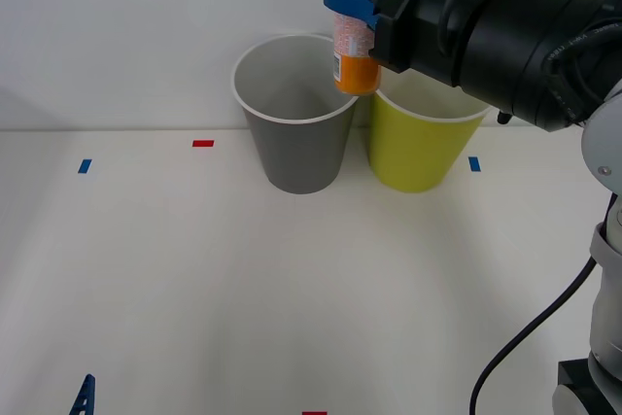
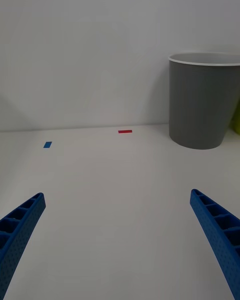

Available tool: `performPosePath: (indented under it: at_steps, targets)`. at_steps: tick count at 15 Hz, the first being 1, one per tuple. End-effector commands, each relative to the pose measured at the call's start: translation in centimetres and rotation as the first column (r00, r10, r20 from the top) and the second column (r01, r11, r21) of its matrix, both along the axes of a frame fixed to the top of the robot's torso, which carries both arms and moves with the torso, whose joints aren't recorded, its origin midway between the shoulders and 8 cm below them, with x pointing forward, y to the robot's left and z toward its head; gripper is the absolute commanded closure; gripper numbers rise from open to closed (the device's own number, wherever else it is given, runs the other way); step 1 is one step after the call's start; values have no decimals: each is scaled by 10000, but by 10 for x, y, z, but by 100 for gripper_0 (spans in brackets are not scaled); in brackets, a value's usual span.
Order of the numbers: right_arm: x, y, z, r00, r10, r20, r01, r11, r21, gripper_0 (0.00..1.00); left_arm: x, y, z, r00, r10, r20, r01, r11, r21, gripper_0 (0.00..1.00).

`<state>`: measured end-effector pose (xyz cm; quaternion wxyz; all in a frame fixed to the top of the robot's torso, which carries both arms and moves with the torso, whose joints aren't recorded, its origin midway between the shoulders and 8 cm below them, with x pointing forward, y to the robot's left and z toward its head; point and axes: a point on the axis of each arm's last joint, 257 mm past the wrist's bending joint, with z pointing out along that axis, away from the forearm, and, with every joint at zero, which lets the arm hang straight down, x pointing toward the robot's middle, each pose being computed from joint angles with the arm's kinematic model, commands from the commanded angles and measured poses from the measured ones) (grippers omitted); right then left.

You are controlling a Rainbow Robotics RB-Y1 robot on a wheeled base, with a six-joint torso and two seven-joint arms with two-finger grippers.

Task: Put cans in the gray bin and PET bottles in the light green bin.

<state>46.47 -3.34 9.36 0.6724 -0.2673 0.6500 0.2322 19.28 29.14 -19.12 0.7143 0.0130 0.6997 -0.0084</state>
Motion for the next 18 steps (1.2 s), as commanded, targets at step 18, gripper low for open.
performPosePath:
  at_steps: [18]
  targets:
    - [117,51,1,9927,5,1207,-82,9980,633,100,0,0,0,10000,0,0,0,10000,0,0]
